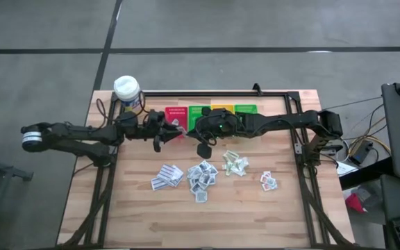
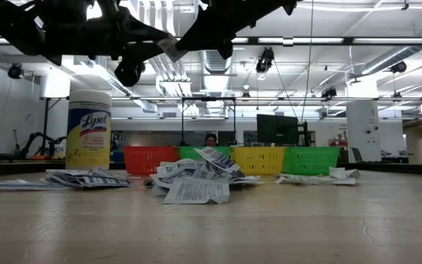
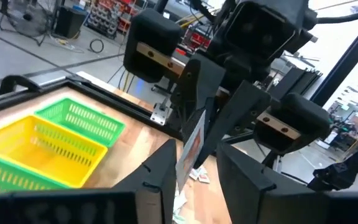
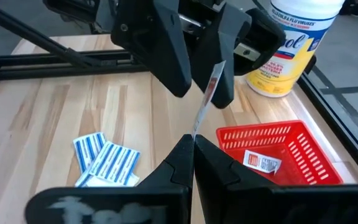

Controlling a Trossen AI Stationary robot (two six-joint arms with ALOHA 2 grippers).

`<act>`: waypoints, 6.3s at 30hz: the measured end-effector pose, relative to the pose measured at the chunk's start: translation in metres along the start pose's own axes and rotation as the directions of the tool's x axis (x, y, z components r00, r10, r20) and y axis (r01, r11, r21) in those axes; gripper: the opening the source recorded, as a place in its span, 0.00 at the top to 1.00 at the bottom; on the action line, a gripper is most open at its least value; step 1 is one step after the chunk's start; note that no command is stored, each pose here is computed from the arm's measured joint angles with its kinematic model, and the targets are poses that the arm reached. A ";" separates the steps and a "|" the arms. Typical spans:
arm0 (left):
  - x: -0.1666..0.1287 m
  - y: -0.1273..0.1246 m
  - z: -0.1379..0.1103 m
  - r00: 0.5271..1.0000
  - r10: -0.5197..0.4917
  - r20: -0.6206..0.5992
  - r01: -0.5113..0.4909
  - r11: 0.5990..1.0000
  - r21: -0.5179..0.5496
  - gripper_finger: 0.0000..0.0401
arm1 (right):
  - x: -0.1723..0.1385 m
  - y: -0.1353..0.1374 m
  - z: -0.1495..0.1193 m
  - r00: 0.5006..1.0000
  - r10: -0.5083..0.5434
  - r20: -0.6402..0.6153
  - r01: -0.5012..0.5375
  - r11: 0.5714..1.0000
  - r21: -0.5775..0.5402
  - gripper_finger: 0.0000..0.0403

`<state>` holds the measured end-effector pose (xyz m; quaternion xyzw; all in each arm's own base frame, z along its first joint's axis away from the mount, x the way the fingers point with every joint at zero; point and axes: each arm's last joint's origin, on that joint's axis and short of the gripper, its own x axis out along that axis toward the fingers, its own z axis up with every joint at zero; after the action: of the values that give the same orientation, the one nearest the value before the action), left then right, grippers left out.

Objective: Pick & Place First Aid Supplies
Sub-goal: Put the ointment pack into the red bin

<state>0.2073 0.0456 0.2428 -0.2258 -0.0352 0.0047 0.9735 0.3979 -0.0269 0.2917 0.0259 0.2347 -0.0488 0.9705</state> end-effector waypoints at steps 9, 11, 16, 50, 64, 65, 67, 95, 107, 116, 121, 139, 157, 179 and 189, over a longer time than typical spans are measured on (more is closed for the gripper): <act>0.002 -0.001 0.000 0.999 -0.034 0.002 0.034 0.999 0.005 0.92 | 0.000 -0.002 0.000 1.000 -0.006 0.002 0.006 1.000 0.008 0.98; 0.002 0.000 -0.001 0.999 -0.036 0.000 0.036 0.999 0.006 0.98 | 0.000 -0.003 0.000 1.000 -0.006 0.001 0.006 1.000 0.008 0.98; 0.003 0.000 -0.001 0.999 -0.044 -0.007 0.044 0.999 0.005 1.00 | 0.000 -0.003 0.000 1.000 -0.006 0.000 0.006 1.000 0.008 0.98; 0.005 0.031 0.022 0.731 0.602 -0.322 -0.610 0.788 0.086 1.00 | -0.039 -0.043 -0.040 0.869 -0.093 -0.485 0.091 0.995 -0.029 0.77; 0.024 0.099 0.030 0.567 0.635 -0.525 -0.754 0.656 -0.022 1.00 | -0.105 -0.038 -0.053 0.940 -0.099 -0.327 0.129 0.989 0.071 0.84; 0.026 0.104 0.030 0.564 0.629 -0.536 -0.756 0.654 -0.028 1.00 | -0.110 -0.037 -0.056 0.945 -0.099 -0.311 0.132 0.987 0.087 0.84; 0.030 0.113 0.029 0.542 0.617 -0.571 -0.767 0.641 -0.035 1.00 | -0.119 -0.036 -0.060 0.956 -0.101 -0.274 0.138 0.983 0.118 0.84; 0.046 0.143 0.006 0.380 0.546 -0.747 -0.824 0.567 -0.006 1.00 | -0.174 -0.032 -0.088 0.991 -0.106 -0.082 0.121 0.969 0.216 0.84; 0.047 0.143 0.007 0.391 0.552 -0.736 -0.808 0.589 0.012 0.80 | -0.174 -0.032 -0.089 0.991 -0.105 -0.084 0.121 0.969 0.216 0.81; 0.047 0.138 0.016 0.422 0.563 -0.711 -0.782 0.623 0.029 0.58 | -0.174 -0.032 -0.089 0.991 -0.105 -0.088 0.121 0.970 0.211 0.79; 0.045 0.131 0.025 0.445 0.569 -0.691 -0.769 0.639 0.031 0.57 | -0.174 -0.032 -0.090 0.990 -0.104 -0.092 0.122 0.971 0.208 0.81; 0.032 0.043 0.069 0.725 0.467 -0.506 -0.464 0.874 0.141 0.57 | -0.179 -0.026 -0.114 0.939 0.054 -0.340 0.031 0.970 0.240 0.81; -0.013 0.014 0.052 0.913 0.360 -0.191 -0.332 0.929 0.161 0.57 | -0.197 0.022 -0.144 0.711 0.309 -0.631 -0.106 0.935 0.339 0.87; -0.042 0.000 0.034 0.965 0.256 -0.060 -0.249 0.963 0.104 0.57 | -0.150 0.038 -0.201 0.557 0.198 -0.807 -0.121 0.980 0.157 0.87; -0.042 0.000 0.034 0.965 0.256 -0.060 -0.249 0.963 0.104 0.57 | -0.134 0.040 -0.214 0.521 0.186 -0.833 -0.176 0.978 0.108 0.87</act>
<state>0.1630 0.0594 0.2706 -0.1816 0.0297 0.1224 0.9753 0.1866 0.0392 0.1646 0.0752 0.6660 0.0695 0.7389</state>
